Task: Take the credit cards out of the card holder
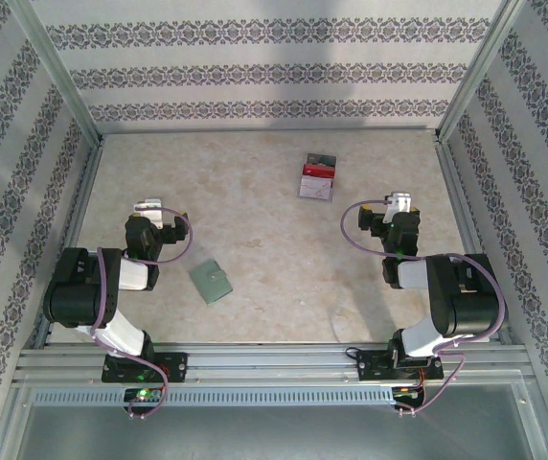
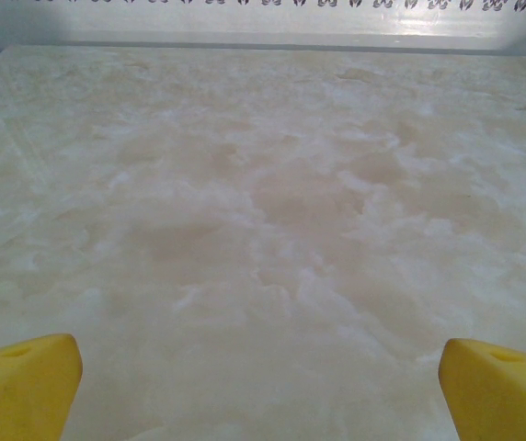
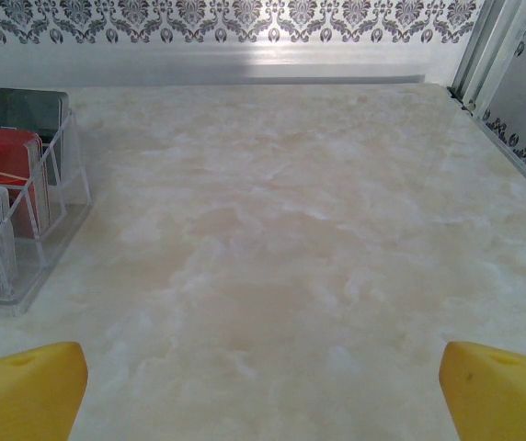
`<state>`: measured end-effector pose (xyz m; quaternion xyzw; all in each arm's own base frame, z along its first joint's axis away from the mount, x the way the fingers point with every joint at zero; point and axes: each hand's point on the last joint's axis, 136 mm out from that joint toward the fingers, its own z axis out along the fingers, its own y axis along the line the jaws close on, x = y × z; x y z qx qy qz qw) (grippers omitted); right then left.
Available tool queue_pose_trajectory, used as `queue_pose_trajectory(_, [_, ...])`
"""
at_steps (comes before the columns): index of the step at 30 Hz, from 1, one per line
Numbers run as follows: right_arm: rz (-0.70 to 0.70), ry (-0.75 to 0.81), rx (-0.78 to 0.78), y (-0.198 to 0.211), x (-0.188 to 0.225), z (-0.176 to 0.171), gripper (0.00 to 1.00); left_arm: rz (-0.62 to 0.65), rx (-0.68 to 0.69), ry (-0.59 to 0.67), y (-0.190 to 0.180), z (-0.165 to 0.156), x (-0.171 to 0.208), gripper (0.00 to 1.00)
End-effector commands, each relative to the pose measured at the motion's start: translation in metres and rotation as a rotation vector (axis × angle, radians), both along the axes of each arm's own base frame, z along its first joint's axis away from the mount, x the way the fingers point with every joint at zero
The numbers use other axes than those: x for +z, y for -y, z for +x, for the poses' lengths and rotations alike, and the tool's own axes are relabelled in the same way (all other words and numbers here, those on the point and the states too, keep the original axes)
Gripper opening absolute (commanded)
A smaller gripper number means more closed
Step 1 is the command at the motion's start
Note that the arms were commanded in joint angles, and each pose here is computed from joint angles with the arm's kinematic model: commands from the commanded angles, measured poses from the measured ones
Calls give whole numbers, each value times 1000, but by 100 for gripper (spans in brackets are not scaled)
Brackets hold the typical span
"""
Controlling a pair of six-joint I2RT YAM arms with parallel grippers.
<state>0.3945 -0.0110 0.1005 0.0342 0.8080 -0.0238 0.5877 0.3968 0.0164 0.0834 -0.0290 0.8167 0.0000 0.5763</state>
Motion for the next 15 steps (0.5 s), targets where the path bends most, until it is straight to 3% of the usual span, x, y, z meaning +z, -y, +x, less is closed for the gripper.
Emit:
queue_pose_trajectory(1, [15, 45, 2, -3, 17, 2, 98, 13, -13, 37, 3, -2, 19, 100])
queue_pose_trajectory(7, [77, 17, -48, 2, 56, -15, 98, -26, 98, 50, -12, -12, 68, 99])
queue_pose_trajectory(10, [213, 35, -55, -4, 79, -24, 98, -149, 141, 22, -12, -19, 90, 100])
queue_pose_trajectory(15, [518, 10, -23, -25, 100, -38, 98, -407, 193, -131, -5, -44, 101, 100])
